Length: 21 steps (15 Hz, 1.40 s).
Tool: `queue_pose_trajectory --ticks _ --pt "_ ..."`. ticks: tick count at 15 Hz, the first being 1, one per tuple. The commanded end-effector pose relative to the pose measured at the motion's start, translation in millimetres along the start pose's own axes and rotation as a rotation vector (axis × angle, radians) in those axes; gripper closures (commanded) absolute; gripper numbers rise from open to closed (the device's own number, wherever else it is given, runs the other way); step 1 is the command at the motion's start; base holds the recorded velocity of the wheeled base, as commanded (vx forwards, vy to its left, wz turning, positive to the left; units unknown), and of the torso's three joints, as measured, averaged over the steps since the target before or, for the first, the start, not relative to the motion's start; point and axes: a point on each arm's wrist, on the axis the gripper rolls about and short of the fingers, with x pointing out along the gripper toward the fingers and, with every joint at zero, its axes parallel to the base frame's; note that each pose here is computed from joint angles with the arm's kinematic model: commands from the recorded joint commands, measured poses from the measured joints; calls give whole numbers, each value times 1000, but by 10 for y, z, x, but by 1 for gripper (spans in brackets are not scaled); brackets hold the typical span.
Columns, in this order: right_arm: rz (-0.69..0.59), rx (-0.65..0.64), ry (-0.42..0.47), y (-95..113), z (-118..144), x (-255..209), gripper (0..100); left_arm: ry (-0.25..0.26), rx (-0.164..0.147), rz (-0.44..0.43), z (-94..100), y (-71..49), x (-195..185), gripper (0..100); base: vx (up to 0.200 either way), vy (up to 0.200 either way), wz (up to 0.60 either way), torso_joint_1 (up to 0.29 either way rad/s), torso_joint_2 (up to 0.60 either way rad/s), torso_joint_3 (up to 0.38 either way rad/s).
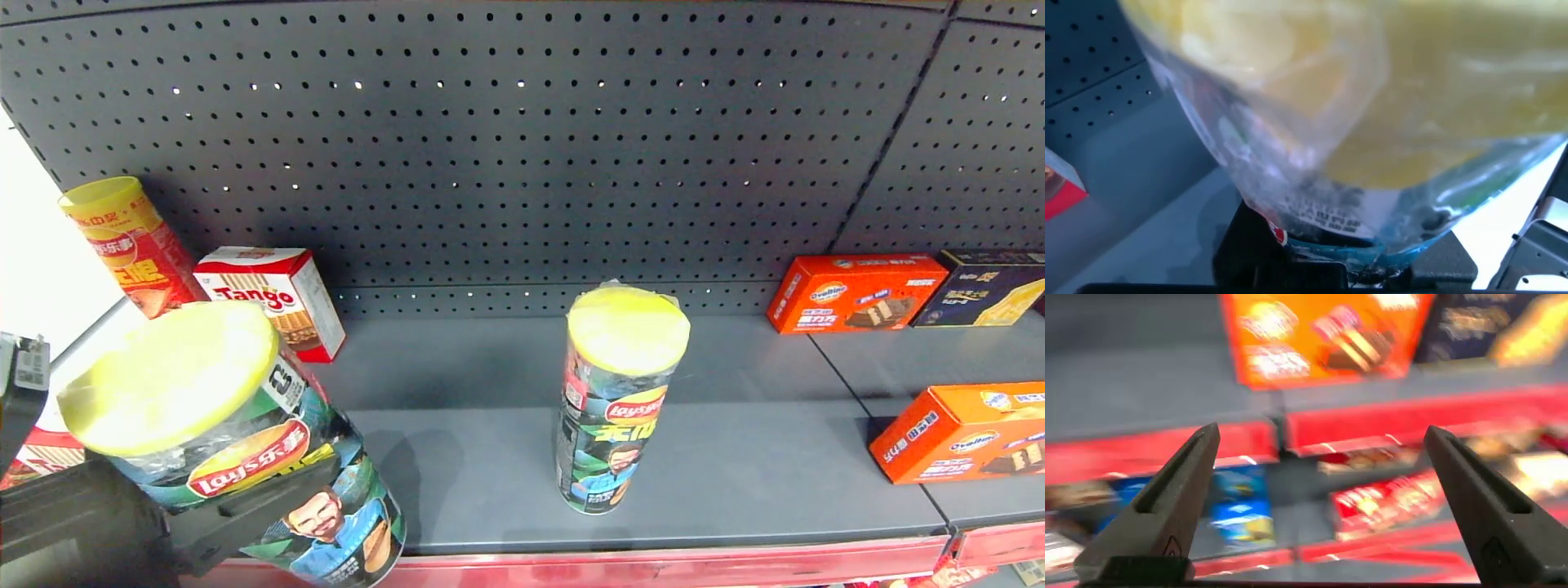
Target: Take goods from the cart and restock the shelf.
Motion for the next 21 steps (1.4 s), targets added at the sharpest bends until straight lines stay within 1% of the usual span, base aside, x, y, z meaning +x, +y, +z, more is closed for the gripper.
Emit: queue_pose_trajectory --ticks 1,2,3,4,6,8,9,10,11,12,14,16,17,18,19,20,21 --pt "11 -16 11 9 -155 32 0 -5 1 -7 -2 -12 -15 100 0 0 0 0 0 0" --pt "113 -19 11 31 -155 31 0 -8 3 -10 -4 -20 -27 100 0 0 0 0 0 0" --pt "205 -49 35 52 -186 28 0 -14 1 -9 -5 -29 -53 100 0 0 0 0 0 0" --pt "221 -66 61 54 -211 24 0 -9 0 -11 -36 -38 -71 100 0 0 0 0 0 0" --pt "219 -33 60 54 -209 26 0 -23 1 -13 -27 -51 -106 100 0 0 0 0 0 0" --pt "214 -29 60 53 -209 26 0 -34 4 -10 -6 -63 -135 100 0 0 0 0 0 0" --pt "216 -28 59 53 -208 26 0 -44 6 8 25 -47 -144 100 0 0 0 0 0 0" --pt "217 -28 59 53 -208 26 0 -64 13 6 89 -42 -141 100 0 0 0 0 0 0" --pt "217 -28 59 53 -208 26 0 -71 11 2 135 -31 -118 100 0 0 0 0 0 0" --pt "214 -29 60 53 -209 26 0 -57 3 -5 154 -7 -41 100 0 0 0 0 0 0" --pt "217 -27 59 53 -208 26 0 -35 -2 -5 187 47 111 100 0 0 0 0 0 0" --pt "216 -27 59 53 -208 26 0 -28 -10 -5 262 105 251 100 0 0 0 0 0 0" --pt "214 -27 60 53 -209 26 0 -11 -15 6 296 159 396 100 0 0 0 0 0 0" --pt "216 -29 60 54 -209 26 0 -13 -10 1 322 172 431 100 0 0 0 0 0 0" --pt "216 -29 60 53 -209 26 0 -20 0 -13 388 172 502 100 0 0 0 0 0 0" --pt "214 -27 60 53 -209 26 0 -18 -1 -15 398 184 537 100 0 0 0 0 0 0" --pt "216 -28 59 53 -208 26 0 -15 -5 -12 420 272 727 100 0 0 0 0 0 0"
